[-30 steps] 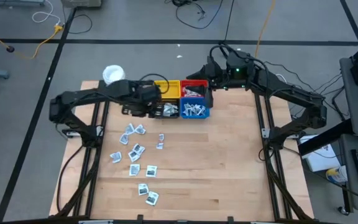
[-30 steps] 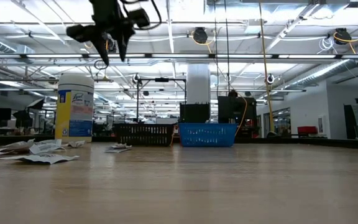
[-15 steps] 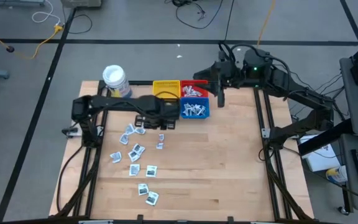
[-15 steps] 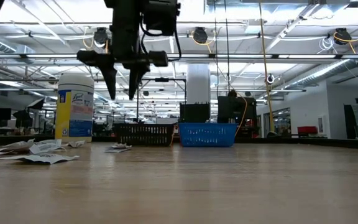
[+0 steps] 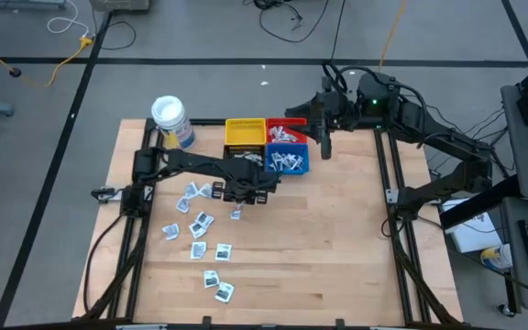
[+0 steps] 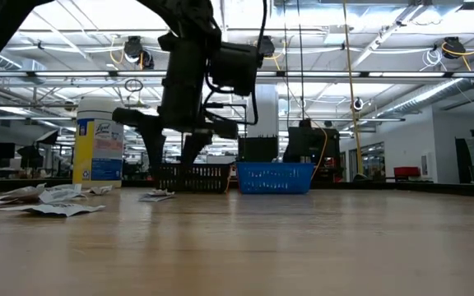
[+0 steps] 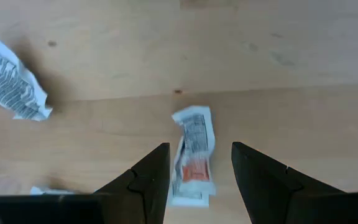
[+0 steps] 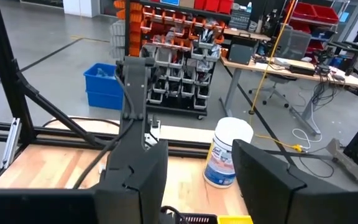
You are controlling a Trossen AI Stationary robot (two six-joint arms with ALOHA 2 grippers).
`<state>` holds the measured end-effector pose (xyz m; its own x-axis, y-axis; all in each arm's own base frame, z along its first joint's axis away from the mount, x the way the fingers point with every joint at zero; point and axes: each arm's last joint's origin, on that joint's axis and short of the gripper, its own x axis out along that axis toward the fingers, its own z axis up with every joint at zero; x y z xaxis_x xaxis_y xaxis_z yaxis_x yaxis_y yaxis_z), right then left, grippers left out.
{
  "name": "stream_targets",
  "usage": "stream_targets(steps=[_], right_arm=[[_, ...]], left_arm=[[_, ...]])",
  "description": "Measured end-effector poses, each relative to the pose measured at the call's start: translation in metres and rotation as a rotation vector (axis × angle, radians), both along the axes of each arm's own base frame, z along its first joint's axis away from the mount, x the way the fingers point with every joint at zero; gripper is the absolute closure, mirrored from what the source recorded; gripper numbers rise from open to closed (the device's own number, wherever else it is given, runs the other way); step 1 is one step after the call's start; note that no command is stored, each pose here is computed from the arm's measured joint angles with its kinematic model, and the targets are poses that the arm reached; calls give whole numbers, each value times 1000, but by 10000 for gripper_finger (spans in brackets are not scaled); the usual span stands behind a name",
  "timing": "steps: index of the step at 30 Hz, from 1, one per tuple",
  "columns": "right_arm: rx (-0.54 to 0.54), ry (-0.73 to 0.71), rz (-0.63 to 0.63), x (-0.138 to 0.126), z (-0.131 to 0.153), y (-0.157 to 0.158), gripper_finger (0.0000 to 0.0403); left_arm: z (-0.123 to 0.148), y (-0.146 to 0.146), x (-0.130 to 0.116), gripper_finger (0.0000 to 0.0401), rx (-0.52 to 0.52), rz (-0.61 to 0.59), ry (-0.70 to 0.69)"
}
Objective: Pick & Place First Aid Supplies
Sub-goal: Put the orange ointment pack into the red basket
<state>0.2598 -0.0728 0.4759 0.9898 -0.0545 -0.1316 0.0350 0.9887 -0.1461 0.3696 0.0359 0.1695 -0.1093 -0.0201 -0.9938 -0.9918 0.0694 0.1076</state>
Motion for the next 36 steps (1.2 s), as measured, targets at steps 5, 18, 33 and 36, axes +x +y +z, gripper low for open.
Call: stream_targets(steps=[5, 18, 33, 36], right_arm=[[6, 19, 1, 0, -2, 0, 229], [-19, 24, 4, 0, -2, 0, 229], [-43, 21, 5, 0, -2, 0, 229], [-43, 21, 4, 0, -2, 0, 229]], left_arm=[[-8, 2, 1, 224, 33, -9, 16], [-24, 7, -5, 224, 32, -11, 4], [-25, 7, 3, 388, 26, -62, -80], [-23, 8, 3, 395, 26, -70, -88]])
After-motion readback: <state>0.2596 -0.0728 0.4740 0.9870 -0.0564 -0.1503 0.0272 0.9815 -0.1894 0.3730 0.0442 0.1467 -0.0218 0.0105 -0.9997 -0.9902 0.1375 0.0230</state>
